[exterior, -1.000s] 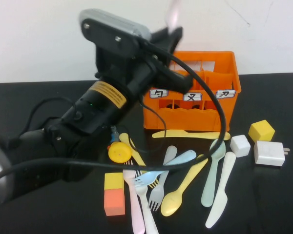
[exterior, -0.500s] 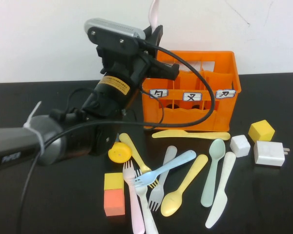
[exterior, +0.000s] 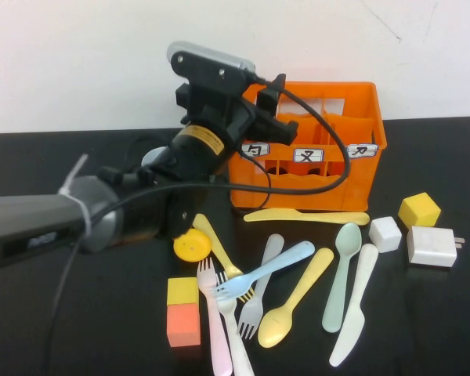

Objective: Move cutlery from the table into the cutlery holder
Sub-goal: Place the spoon on the box, then pick up the fork

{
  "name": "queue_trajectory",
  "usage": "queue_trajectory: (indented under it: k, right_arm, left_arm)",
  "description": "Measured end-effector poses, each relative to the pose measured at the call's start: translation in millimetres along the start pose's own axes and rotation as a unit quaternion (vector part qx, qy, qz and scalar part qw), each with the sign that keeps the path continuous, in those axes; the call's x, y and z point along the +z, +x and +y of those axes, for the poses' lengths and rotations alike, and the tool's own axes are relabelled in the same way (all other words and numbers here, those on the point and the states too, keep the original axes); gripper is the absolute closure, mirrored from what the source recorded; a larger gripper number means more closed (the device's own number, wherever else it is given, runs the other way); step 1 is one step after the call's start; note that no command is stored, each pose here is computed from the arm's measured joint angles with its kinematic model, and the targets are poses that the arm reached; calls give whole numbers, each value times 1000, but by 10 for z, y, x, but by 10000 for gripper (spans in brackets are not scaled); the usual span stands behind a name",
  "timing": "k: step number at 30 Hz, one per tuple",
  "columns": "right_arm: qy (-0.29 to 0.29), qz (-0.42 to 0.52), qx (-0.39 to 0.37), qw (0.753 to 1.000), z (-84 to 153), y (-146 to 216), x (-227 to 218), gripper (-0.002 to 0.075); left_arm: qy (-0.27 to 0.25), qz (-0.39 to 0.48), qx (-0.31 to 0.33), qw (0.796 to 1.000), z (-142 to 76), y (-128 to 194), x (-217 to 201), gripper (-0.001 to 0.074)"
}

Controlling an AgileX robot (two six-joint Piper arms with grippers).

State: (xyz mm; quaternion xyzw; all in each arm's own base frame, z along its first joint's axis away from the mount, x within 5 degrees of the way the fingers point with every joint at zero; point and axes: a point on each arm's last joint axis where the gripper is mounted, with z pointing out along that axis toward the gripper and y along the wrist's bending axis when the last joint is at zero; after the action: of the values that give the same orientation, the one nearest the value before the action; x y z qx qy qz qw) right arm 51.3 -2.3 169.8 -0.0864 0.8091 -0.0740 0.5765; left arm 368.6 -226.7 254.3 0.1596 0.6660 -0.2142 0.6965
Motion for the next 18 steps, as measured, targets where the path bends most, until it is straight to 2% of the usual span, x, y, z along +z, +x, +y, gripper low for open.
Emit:
queue_trajectory:
  k: [3, 6, 11, 12, 15, 18]
  right_arm:
    - [0, 0, 0, 1000, 0, 0, 0, 729]
    - [0, 0, 0, 1000, 0, 0, 0, 729]
    - [0, 0, 0, 1000, 0, 0, 0, 729]
    - [0, 0, 0, 1000, 0, 0, 0, 729]
    - [0, 0, 0, 1000, 0, 0, 0, 729]
    - [0, 0, 0, 1000, 0, 0, 0, 729]
  left_arm:
    - [20, 29, 18, 999, -64, -199, -89, 400]
    - [46, 68, 39, 996, -206, -487, -265, 448]
    - [56, 175, 79, 980, -387, -854, -693, 660]
    - [53, 195, 80, 976, -394, -881, -756, 682]
    - [37, 287, 78, 954, -380, -857, -946, 719]
    - [21, 401, 72, 913, -349, -719, -1112, 729]
